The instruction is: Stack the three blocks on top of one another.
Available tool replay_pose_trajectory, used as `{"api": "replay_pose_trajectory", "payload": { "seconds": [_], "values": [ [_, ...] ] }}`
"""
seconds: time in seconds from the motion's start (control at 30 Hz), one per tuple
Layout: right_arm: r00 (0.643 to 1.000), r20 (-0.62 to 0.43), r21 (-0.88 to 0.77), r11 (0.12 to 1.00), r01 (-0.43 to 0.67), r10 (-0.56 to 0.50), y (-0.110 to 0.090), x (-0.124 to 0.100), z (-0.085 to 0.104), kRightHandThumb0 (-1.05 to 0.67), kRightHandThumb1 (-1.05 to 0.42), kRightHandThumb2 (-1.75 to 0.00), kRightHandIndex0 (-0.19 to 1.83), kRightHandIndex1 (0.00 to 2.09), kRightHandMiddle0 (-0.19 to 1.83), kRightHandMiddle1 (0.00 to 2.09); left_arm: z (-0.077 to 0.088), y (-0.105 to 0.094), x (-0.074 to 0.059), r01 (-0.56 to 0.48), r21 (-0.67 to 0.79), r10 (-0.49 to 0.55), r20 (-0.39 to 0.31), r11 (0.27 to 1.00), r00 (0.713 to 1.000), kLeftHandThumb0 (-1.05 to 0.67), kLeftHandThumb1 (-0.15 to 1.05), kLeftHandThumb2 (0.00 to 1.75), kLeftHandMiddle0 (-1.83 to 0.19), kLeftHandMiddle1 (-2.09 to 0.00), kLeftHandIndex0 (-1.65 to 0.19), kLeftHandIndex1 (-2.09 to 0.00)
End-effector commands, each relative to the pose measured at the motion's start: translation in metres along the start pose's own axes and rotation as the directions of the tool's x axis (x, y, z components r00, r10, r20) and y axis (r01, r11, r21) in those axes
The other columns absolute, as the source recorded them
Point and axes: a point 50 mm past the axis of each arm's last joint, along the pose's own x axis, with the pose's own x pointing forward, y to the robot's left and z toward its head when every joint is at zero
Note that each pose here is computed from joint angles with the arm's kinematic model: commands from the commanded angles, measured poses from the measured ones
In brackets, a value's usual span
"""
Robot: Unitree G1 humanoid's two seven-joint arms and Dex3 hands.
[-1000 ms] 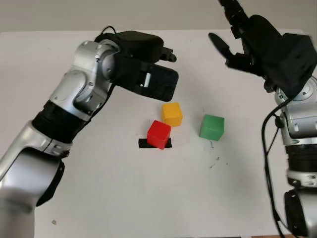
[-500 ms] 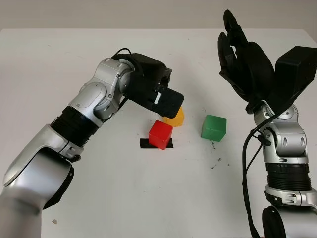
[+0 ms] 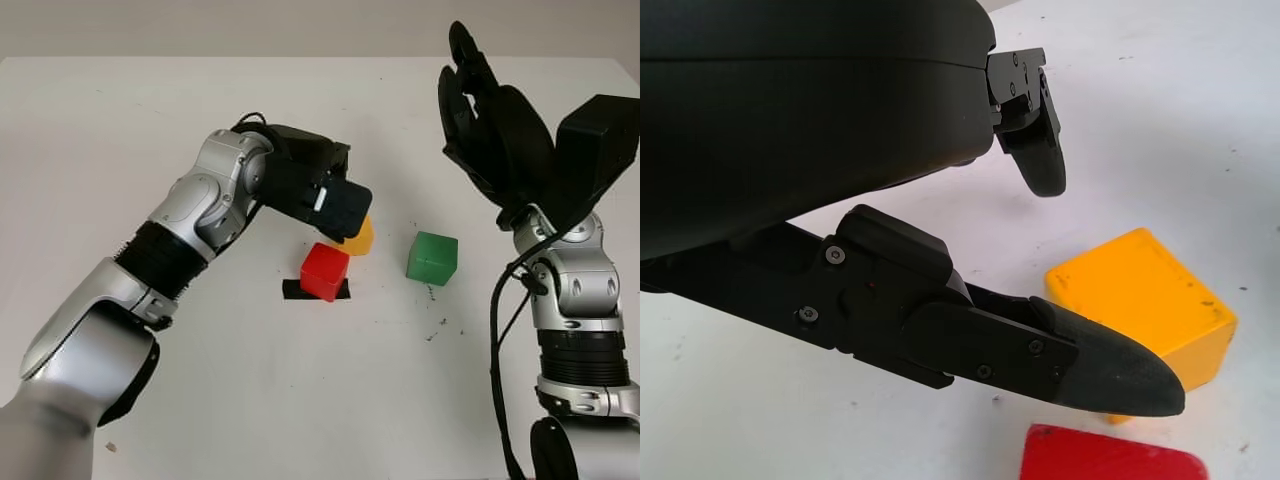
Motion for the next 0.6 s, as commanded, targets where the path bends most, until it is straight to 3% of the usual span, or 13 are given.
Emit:
{"api": "replay_pose_trajectory", "payload": {
  "seconds": [0.0, 0.07, 0.17, 0.23, 0.37, 0.57],
  "values": [
    [1.000, 0.021, -0.018, 1.000, 0.003, -0.003, -0.0036, -0.0026, 0.0034, -0.72, -1.05, -0.63, -0.19, 0.00, -0.19, 0.00, -0.0020, -0.0047, 0.0014, 0.005, -0.027, -0.005, -0.002, 1.000, 1.000, -1.05, 1.05, 0.19, 0.10, -0.47, 0.19, -0.94],
    [1.000, 0.022, -0.022, 1.000, 0.001, 0.000, -0.0043, -0.0028, 0.0039, -0.72, -1.05, -0.63, -0.19, 0.00, -0.19, 0.00, -0.0012, -0.0043, 0.0013, 0.020, -0.050, -0.020, -0.002, 0.999, 1.000, -1.05, 1.05, 0.18, 0.16, -0.69, 0.19, -0.91],
    [1.000, 0.029, -0.034, 0.999, 0.000, 0.001, -0.0054, -0.0031, 0.0049, -0.72, -1.05, -0.62, -0.19, 0.00, -0.19, 0.00, 0.0002, -0.0045, 0.0007, 0.036, -0.059, -0.037, -0.003, 0.998, 0.999, -1.05, 1.05, 0.17, 0.19, -0.75, 0.19, -0.84],
    [1.000, 0.032, -0.039, 0.999, -0.001, 0.002, -0.0060, -0.0033, 0.0054, -0.71, -1.05, -0.62, -0.19, 0.00, -0.19, 0.00, 0.0004, -0.0063, 0.0012, 0.033, -0.060, -0.033, -0.002, 0.998, 0.999, -1.05, 1.05, 0.17, 0.19, -0.83, 0.19, -0.92],
    [0.999, 0.034, -0.037, 0.999, 0.000, 0.001, -0.0063, -0.0034, 0.0067, -0.71, -1.05, -0.62, -0.19, 0.00, -0.19, 0.00, 0.0028, -0.0087, 0.0011, 0.034, -0.027, -0.034, -0.014, 0.999, 0.999, -1.05, 1.05, 0.16, 0.18, -0.66, 0.19, -0.94],
    [0.999, 0.047, -0.048, 0.999, 0.005, -0.003, -0.0071, -0.0036, 0.0078, -0.73, -1.05, -0.63, -0.19, 0.00, -0.19, 0.00, 0.0059, -0.0139, 0.0011, 0.041, 0.032, -0.041, -0.020, 0.999, 0.999, -1.05, 1.05, 0.18, 0.19, -0.83, 0.19, -1.15]
  ]
}}
